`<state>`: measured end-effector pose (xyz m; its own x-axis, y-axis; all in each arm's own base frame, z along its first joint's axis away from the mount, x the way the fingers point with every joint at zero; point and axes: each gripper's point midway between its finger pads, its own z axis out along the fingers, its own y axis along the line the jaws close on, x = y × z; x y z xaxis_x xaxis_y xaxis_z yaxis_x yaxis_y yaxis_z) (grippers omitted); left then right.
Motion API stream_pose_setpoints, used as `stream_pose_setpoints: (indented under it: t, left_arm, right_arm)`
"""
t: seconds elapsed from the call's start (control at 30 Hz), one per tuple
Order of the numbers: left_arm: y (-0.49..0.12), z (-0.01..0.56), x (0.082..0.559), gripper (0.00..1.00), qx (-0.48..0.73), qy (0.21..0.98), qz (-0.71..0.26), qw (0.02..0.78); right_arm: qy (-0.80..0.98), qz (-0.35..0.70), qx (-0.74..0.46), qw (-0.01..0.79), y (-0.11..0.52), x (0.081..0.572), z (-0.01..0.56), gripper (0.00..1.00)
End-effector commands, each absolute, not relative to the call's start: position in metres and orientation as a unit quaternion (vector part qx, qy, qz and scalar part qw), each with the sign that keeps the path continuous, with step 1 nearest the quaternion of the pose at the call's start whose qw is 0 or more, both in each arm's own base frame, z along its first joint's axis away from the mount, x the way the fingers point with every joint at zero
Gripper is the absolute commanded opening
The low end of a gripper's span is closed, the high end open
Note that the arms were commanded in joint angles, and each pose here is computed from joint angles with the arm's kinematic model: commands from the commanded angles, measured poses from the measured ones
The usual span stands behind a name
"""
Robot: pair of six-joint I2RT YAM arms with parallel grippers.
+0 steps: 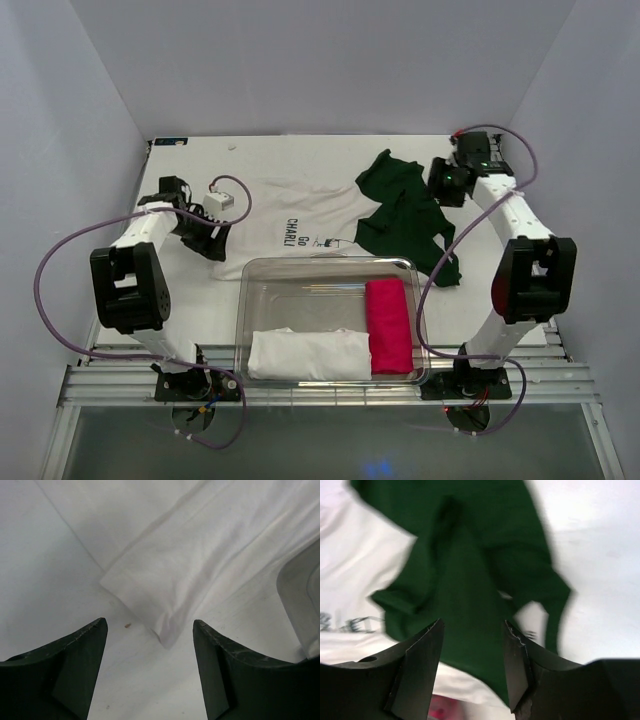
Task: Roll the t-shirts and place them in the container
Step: Fold the T-shirt at the center of the board.
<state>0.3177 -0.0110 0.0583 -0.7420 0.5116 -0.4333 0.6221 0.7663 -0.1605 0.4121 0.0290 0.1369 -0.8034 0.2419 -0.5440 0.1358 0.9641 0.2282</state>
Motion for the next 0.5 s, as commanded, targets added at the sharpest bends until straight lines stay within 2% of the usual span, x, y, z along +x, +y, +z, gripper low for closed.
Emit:
stream_pose_setpoints:
  t: [0.0,0.1,0.47]
  left_arm:
    - [0.003,0.085,0.372,0.79,0.262,0.919,-0.107,0.274]
    - [0.011,0.093,0.398,0.77,0.240,0.921,-0.085,0.295]
    - [0.011,0.091,0.414,0.76,0.223,0.922,-0.090,0.304]
  right_arm:
    - [0.951,0.157,0.039,0.264,0.101,0.422,0.126,0.55]
    - [0.947,0.222,0.047,0.227,0.139,0.423,0.110,0.56]
    - [0.958,0.251,0.054,0.131,0.176,0.418,0.055,0.56]
